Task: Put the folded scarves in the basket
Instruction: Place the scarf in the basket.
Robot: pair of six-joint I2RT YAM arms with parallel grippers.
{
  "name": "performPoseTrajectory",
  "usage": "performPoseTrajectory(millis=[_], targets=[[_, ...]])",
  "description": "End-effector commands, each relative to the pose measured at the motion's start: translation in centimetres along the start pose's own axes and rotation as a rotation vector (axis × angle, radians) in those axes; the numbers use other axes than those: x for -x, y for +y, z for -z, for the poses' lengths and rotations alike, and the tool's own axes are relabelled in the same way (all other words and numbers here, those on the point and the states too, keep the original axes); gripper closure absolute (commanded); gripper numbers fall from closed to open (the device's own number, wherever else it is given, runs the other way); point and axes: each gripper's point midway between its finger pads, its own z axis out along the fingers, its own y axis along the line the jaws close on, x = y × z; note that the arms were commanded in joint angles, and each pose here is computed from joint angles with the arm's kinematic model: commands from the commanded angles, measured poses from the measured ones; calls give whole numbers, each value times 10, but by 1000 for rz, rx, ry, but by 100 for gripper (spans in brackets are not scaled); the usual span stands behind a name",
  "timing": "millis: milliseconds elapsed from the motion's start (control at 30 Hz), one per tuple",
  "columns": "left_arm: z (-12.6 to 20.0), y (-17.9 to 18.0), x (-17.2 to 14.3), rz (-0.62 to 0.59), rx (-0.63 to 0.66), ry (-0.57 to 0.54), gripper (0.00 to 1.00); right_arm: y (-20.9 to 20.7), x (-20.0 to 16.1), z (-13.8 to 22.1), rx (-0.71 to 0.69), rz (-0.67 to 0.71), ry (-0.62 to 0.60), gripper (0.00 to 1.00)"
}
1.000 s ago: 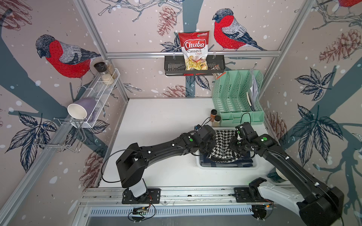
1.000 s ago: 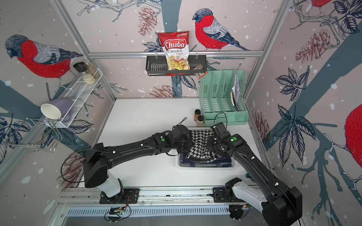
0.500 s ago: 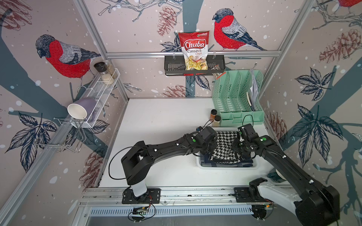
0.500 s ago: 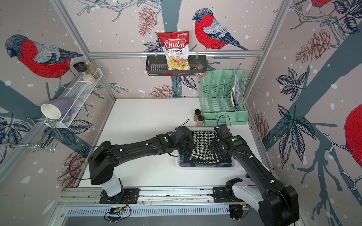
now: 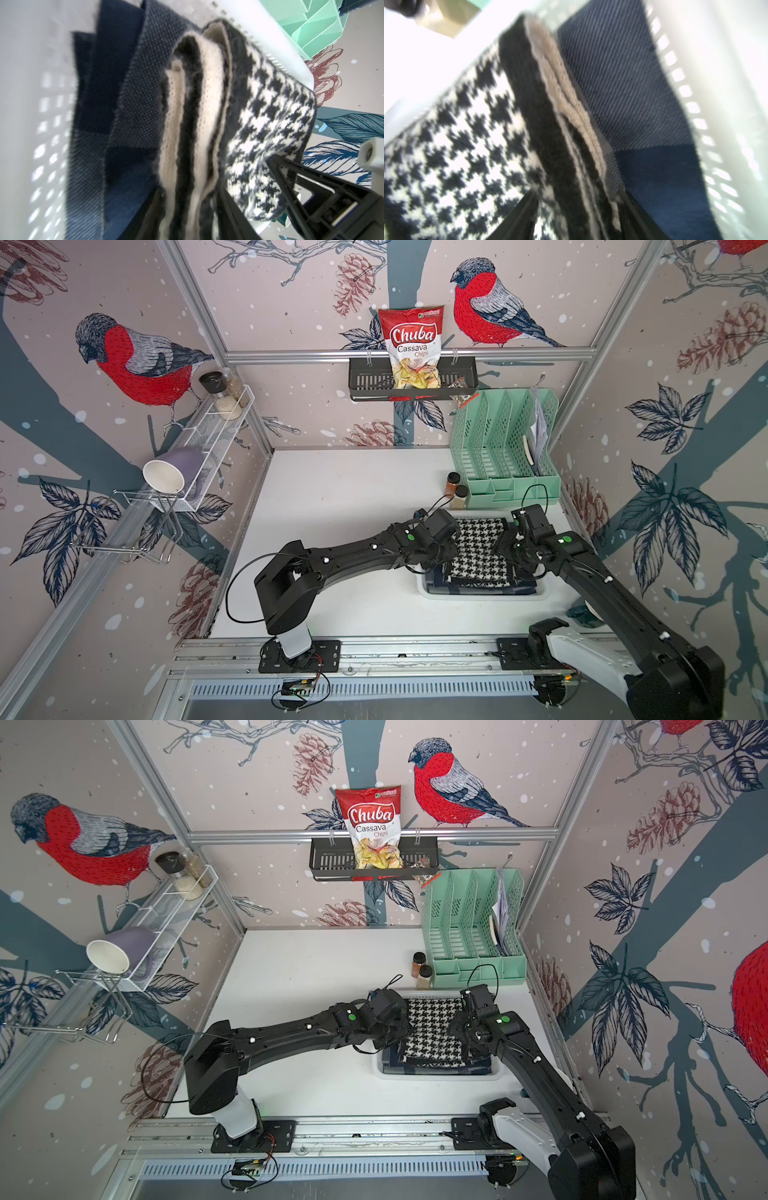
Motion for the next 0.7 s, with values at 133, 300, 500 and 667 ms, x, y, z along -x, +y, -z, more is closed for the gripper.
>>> performPoseTrajectory(millis=[133, 300, 500, 667], targets=[[9, 11, -2, -53, 22, -7, 57, -17, 1, -3, -64, -32, -35, 38], [-8, 20, -11, -71, 51, 45, 61, -23, 2, -8, -82, -50, -41, 41], [-15, 33, -8, -77, 108, 25, 65, -22, 0, -17, -66, -45, -27, 41], [-16, 35, -6, -80, 119, 15, 65, -19, 1, -16, -58, -32, -25, 37]])
